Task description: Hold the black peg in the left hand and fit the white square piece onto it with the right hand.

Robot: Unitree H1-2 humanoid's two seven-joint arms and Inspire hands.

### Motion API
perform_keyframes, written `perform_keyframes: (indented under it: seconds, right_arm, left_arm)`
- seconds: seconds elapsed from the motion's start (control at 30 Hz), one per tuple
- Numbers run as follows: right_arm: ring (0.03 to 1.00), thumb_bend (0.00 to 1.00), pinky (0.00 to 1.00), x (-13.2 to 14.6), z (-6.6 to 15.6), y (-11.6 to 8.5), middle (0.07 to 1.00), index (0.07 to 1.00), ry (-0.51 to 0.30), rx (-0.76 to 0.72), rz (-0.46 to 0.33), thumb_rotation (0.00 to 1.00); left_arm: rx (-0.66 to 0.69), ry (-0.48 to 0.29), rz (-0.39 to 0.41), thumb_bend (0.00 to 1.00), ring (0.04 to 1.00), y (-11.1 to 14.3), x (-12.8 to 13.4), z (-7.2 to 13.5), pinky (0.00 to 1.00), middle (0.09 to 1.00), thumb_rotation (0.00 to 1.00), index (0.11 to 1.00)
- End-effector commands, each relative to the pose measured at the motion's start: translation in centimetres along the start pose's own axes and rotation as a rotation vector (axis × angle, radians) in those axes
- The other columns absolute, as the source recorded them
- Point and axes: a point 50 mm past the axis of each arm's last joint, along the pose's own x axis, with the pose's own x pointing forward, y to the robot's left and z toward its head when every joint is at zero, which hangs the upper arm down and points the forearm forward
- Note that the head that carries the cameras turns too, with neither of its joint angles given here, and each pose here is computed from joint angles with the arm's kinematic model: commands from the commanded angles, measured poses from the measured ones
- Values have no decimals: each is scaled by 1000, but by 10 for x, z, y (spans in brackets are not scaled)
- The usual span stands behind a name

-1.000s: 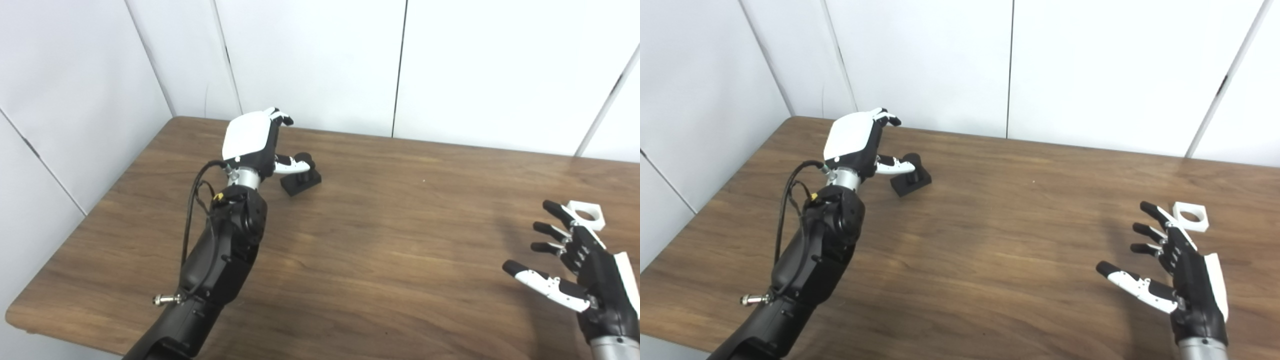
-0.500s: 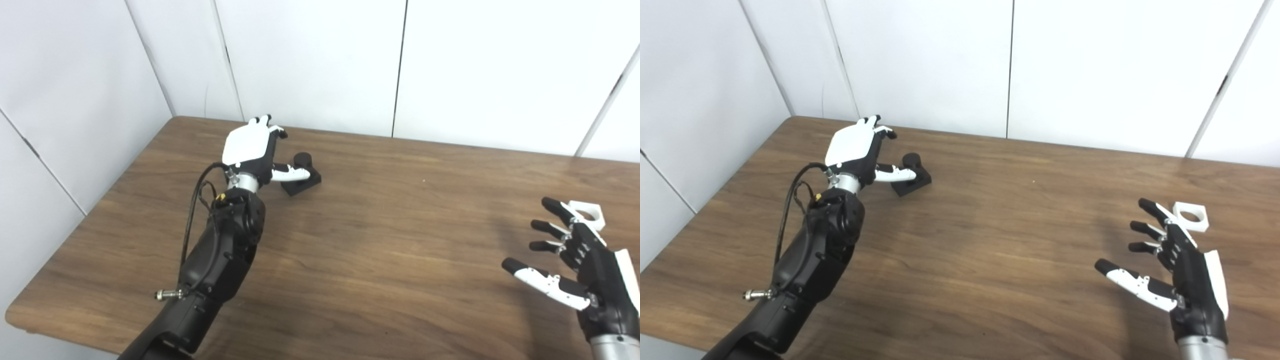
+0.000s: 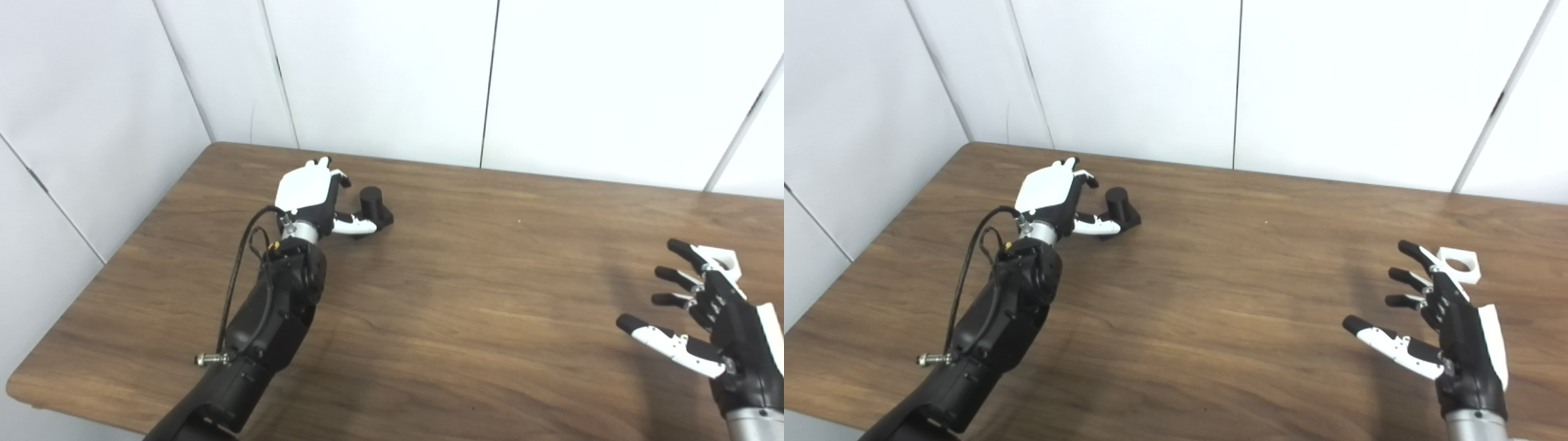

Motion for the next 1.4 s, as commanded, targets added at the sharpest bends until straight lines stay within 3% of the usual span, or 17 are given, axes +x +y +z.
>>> perform_keyframes:
  seconds: [0.0,0.6,1.2,1.37]
  right_arm:
    - [778,721,623,8,21,-2,894,832,-81,-3,-6,145]
    - [784,708,621,1,24,0,900,838,-76,11,-16,91]
    - [772,695,627,-4,25,-1,887,839,-81,10,-32,70]
    - [766,688,620,-5,26,-3,884,835,-78,10,-37,77]
  left_arm:
    - [5,-20,100,988,1000,24,12,4,928,1000,512,735]
    - [-32,-38,27,911,1000,-7,12,2,1000,967,402,636]
    - [-30,-28,-26,782,976,-23,26,0,959,921,372,591]
    - [-19,-46,-25,712,964,-26,28,1,937,905,314,551]
